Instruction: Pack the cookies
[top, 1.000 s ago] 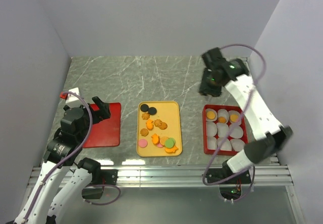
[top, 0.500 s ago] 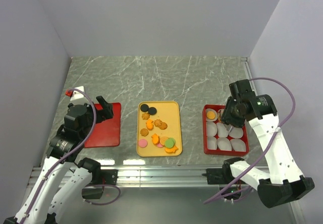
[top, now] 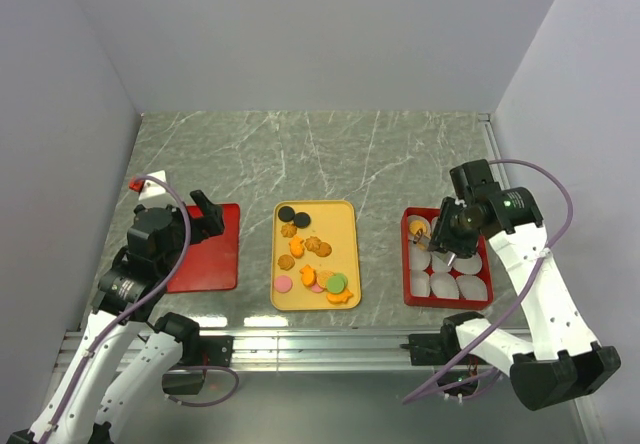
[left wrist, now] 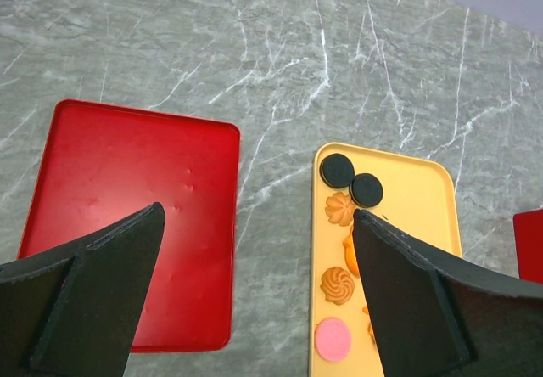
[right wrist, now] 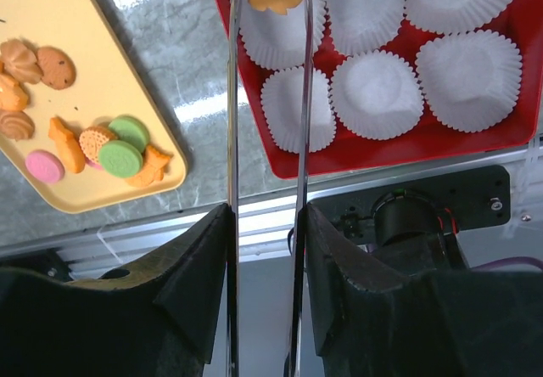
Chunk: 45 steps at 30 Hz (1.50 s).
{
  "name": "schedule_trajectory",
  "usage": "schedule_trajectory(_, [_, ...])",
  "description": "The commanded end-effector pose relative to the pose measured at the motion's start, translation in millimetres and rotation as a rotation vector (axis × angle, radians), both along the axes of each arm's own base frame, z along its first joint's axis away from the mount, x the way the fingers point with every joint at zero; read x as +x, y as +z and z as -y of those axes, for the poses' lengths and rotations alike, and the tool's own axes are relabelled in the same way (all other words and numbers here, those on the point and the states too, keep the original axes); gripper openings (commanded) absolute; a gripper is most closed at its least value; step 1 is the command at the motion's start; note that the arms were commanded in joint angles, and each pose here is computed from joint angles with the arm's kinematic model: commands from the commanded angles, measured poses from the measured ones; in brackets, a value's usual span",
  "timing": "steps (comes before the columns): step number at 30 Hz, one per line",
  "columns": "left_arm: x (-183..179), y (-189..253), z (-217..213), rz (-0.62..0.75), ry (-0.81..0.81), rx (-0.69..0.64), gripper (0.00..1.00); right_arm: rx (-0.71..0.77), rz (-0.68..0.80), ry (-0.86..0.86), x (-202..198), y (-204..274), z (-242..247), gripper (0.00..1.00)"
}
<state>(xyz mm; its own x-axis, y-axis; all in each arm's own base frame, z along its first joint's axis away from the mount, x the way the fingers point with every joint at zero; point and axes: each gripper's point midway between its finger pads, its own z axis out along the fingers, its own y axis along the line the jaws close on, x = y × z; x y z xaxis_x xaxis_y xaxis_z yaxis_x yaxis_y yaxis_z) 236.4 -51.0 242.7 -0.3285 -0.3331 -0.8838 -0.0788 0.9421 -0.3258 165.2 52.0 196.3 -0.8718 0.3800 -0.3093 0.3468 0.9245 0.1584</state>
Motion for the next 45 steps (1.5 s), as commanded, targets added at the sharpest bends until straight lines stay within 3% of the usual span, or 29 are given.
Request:
schedule_trajectory(1, [3,11,-5,0.048,0.025,-0.005,1.0,-0.004,-0.008,0.022,2,-3,0,0.46])
schedule_trajectory(20, [2,13,-9,0.05,0.05,-0.004,0.99,-0.009,-0.028,0.043,6,-13,-1,0.54])
schedule_trajectory(34, [1,14,-9,0.055,0.047,-0.008,0.99,0.002,0.074,0.067,26,25,-6,0.54])
schedule_trajectory(40, [0,16,-9,0.064,0.048,-0.011,0.99,0.034,0.14,0.16,39,49,-42,0.54])
schedule_trajectory(45, [0,15,-10,0.06,0.048,-0.007,0.99,0.05,0.12,0.341,38,49,-109,0.54])
